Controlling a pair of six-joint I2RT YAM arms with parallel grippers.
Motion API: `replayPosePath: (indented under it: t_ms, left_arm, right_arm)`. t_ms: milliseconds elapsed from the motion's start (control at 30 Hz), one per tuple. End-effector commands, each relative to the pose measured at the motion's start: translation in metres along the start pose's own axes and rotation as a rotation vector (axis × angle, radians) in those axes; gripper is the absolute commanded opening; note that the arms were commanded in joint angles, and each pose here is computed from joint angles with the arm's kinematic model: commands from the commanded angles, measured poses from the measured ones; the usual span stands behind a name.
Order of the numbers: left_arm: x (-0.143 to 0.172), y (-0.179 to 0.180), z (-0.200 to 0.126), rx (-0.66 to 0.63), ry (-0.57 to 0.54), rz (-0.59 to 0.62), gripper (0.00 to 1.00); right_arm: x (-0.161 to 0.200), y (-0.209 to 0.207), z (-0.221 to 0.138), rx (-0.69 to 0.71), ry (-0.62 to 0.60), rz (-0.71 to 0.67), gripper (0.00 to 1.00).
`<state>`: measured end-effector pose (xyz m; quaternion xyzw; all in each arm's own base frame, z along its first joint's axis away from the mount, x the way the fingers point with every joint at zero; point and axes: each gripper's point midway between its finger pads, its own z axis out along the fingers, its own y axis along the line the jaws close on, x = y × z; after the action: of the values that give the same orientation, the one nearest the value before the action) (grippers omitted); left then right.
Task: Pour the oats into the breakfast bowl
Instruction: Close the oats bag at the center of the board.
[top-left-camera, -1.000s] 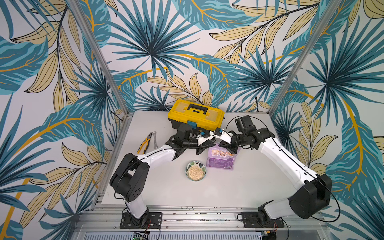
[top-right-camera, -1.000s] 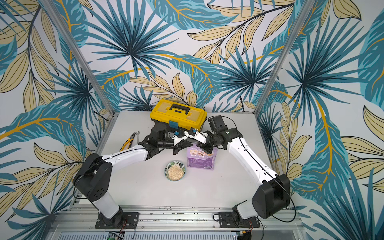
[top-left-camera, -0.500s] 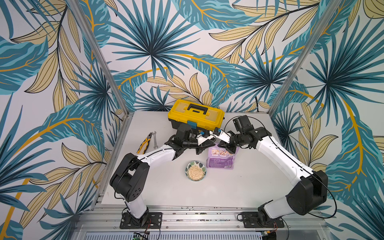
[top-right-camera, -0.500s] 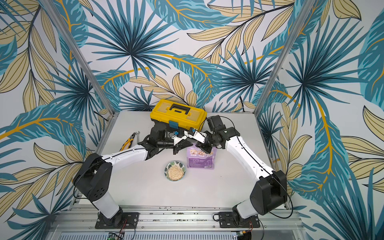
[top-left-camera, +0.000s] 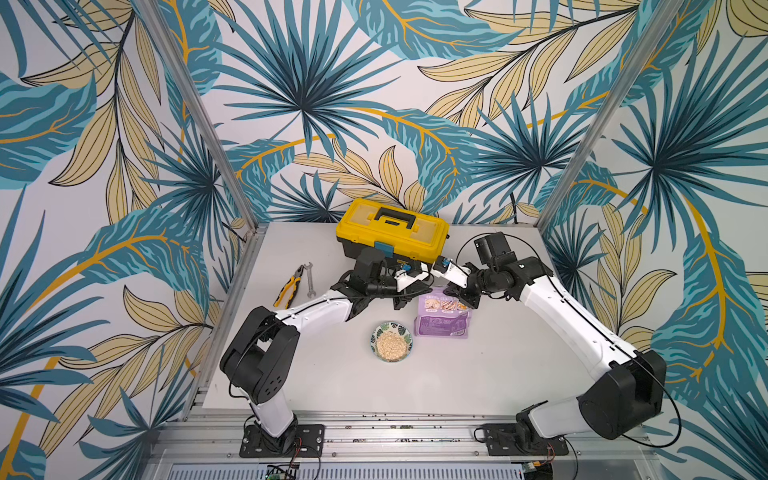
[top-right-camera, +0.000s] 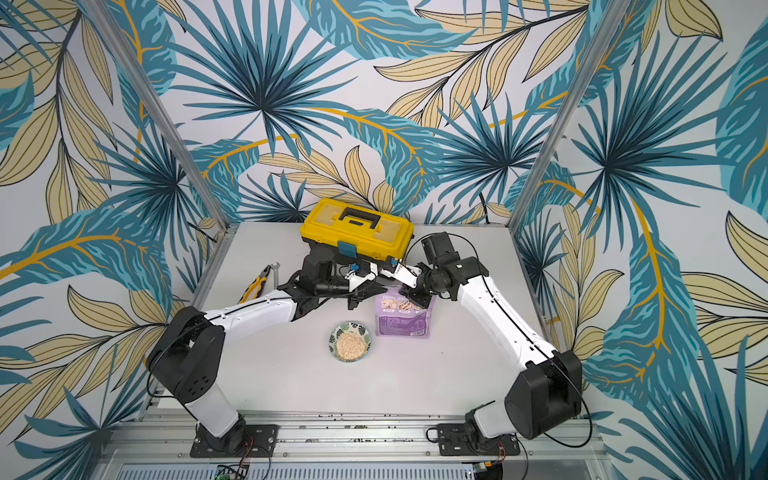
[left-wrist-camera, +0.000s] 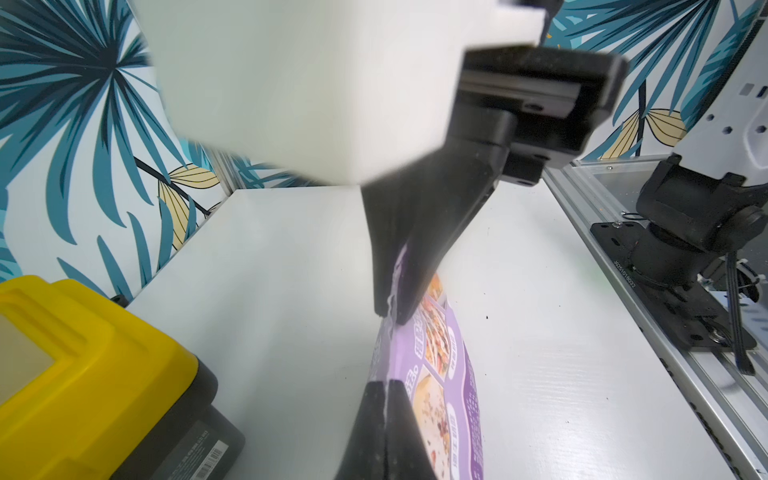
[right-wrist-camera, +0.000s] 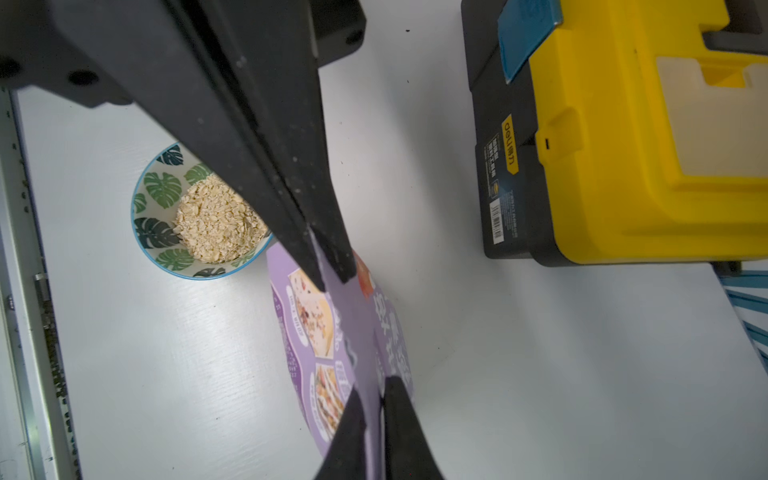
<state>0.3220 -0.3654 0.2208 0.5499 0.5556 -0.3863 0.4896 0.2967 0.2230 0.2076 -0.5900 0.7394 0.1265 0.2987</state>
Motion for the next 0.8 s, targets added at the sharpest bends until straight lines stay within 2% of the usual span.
replayPosePath:
  t_ms: [0, 100, 167, 200, 300, 367, 400, 433, 467, 500, 533, 600, 767]
  left_arm:
    - [-0.017, -0.006, -0.003, 0.025, -0.044, 0.048, 0.00]
    - [-0.015, -0.007, -0.003, 0.026, -0.039, 0.048, 0.00]
    - [-0.015, -0.007, -0.003, 0.027, -0.038, 0.049, 0.00]
    - [-0.015, -0.007, -0.003, 0.028, -0.036, 0.048, 0.00]
    - [-0.015, -0.007, -0.003, 0.028, -0.035, 0.049, 0.00]
    - [-0.014, -0.007, -0.003, 0.029, -0.033, 0.048, 0.00]
    - [-0.015, -0.008, -0.003, 0.030, -0.034, 0.050, 0.00]
    - [-0.015, -0.008, -0.003, 0.030, -0.033, 0.049, 0.00]
    - [-0.015, -0.008, -0.003, 0.031, -0.033, 0.049, 0.00]
    - [-0.014, -0.008, -0.003, 0.032, -0.032, 0.048, 0.00]
    - [-0.014, -0.008, -0.004, 0.032, -0.032, 0.049, 0.00]
    - [-0.014, -0.008, -0.004, 0.031, -0.032, 0.048, 0.00]
    - [-0.015, -0.007, -0.003, 0.026, -0.035, 0.051, 0.00]
  right_arm:
    - [0.016, -0.003, -0.008, 0.032, 0.046, 0.020, 0.00]
    - [0.018, -0.003, -0.009, 0.040, 0.050, 0.023, 0.00]
    - [0.023, -0.006, -0.011, 0.065, 0.059, 0.024, 0.20]
    - [0.024, -0.006, -0.012, 0.071, 0.061, 0.024, 0.21]
    - [0.025, -0.004, -0.015, 0.061, 0.056, 0.029, 0.00]
    - [0.026, -0.004, -0.017, 0.067, 0.052, 0.030, 0.00]
    - [0.026, -0.005, -0.019, 0.080, 0.053, 0.032, 0.03]
    - [0.029, -0.007, -0.019, 0.092, 0.060, 0.037, 0.20]
    - [0.031, -0.009, -0.020, 0.104, 0.064, 0.039, 0.28]
    - [0.033, -0.009, -0.020, 0.106, 0.068, 0.041, 0.30]
    - [0.034, -0.009, -0.021, 0.106, 0.070, 0.044, 0.25]
    - [0.036, -0.007, -0.022, 0.100, 0.073, 0.050, 0.01]
    - [0.035, -0.007, -0.024, 0.105, 0.063, 0.059, 0.00]
